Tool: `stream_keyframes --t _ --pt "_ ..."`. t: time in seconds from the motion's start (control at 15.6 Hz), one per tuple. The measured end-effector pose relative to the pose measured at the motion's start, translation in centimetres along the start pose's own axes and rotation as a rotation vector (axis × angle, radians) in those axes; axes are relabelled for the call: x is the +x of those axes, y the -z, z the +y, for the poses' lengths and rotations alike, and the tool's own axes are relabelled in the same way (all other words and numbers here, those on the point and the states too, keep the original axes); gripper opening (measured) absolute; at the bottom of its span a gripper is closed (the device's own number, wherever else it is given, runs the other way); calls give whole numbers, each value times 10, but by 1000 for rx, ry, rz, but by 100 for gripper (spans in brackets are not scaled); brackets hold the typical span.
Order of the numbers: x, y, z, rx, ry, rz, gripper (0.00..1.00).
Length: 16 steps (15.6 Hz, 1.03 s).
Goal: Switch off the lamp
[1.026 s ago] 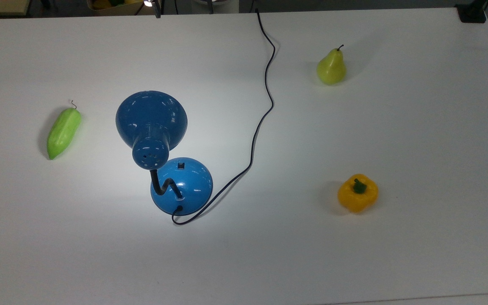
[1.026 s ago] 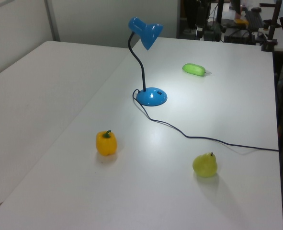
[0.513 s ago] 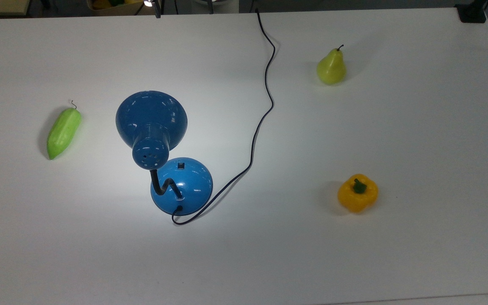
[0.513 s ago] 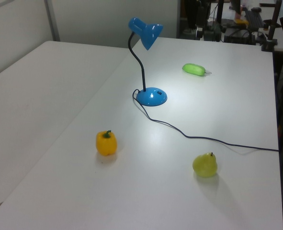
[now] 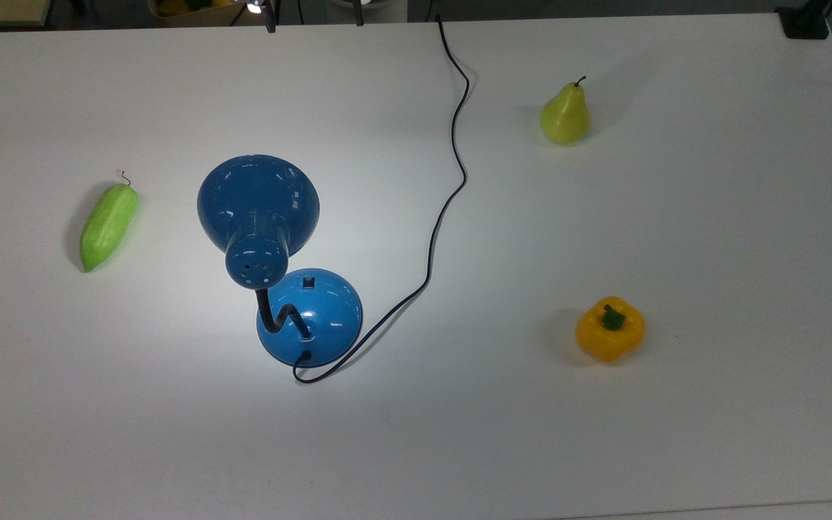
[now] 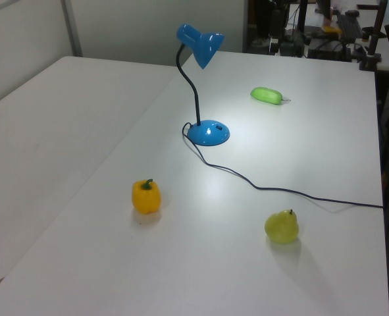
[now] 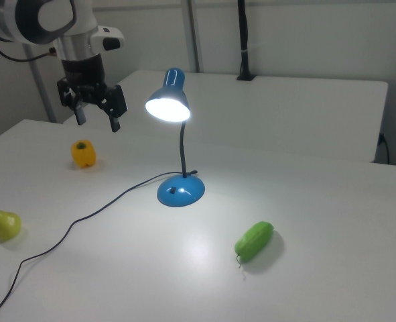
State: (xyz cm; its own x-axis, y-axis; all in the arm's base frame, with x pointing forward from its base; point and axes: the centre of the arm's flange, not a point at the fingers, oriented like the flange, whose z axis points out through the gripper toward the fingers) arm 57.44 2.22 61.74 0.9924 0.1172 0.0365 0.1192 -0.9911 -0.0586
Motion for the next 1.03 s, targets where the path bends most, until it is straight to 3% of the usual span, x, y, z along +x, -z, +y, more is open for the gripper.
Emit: stream_keyframes --t 0.13,0.19,0.71,1.03 --pt "1 -3 -1 0 3 -5 95" --pt "2 -4 -1 0 5 -7 89" --pt "2 -5 -4 1 11 -9 5" --pt "2 -2 -6 0 13 -4 1"
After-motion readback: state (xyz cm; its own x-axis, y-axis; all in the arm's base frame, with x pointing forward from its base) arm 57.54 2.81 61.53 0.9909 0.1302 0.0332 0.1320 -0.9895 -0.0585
